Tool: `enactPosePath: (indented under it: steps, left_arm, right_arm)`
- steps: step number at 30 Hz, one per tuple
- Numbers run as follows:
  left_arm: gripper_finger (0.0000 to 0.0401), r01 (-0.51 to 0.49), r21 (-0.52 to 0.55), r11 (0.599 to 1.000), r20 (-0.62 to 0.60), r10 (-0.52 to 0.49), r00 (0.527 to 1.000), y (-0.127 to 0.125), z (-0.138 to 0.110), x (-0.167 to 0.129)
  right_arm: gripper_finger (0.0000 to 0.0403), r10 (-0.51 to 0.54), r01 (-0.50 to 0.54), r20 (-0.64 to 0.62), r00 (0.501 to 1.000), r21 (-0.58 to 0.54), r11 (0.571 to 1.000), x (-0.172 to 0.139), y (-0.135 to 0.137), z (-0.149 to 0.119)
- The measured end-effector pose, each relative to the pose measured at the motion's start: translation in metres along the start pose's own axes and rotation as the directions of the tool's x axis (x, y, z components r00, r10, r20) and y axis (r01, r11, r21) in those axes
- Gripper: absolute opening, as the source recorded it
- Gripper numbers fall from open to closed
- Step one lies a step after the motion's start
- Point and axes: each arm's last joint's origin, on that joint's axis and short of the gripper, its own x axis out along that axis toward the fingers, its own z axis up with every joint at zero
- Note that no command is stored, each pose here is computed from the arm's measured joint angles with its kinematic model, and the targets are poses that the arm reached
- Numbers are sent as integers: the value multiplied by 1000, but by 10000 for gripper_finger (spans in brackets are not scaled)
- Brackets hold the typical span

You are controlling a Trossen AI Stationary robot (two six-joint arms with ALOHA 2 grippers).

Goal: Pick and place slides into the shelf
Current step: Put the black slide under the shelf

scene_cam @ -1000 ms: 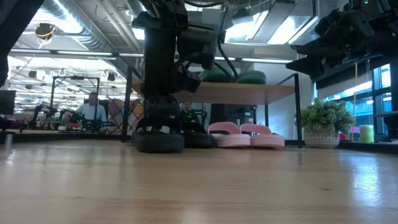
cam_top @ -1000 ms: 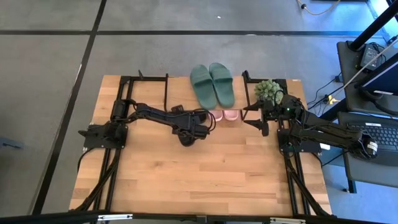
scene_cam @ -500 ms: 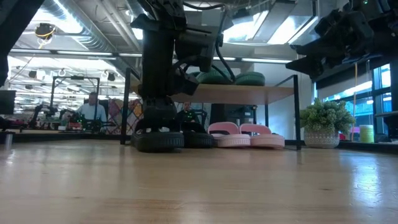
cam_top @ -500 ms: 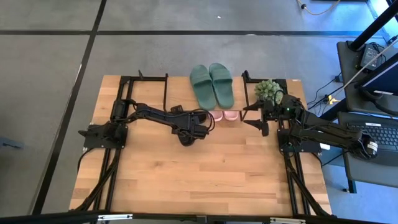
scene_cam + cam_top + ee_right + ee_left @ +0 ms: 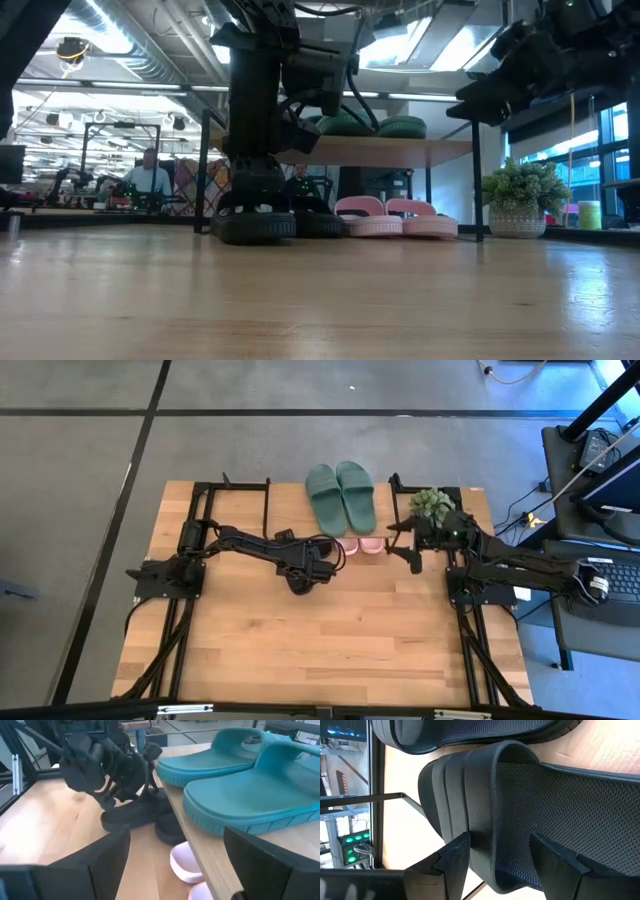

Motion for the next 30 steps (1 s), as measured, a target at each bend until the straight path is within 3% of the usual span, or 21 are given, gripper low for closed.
enactPosePath:
  steps: [7,10,13,20,26,30]
  left_arm:
    - [198,1,0,1000,1,-1,1000,0,0,0]
    - [198,1,0,1000,1,-1,1000,0,0,0]
    - [198,2,-1,1000,1,-2,1000,0,0,0]
    - [198,3,-1,1000,1,-3,1000,0,0,0]
    - [198,3,-1,1000,1,-3,1000,0,0,0]
    - [198,3,-1,1000,1,-3,1000,0,0,0]
  right_arm:
    - [320,0,1,52,999,-32,999,-2,1,32]
    - [320,-94,94,3,996,-86,992,-5,-2,43]
    - [320,-184,179,-46,982,-101,979,-2,-7,43]
    - [320,-246,238,-153,957,-70,969,13,-26,29]
    - [320,-137,135,-79,987,-29,990,18,-41,33]
    - [320,-124,124,-54,991,-7,992,17,-50,30]
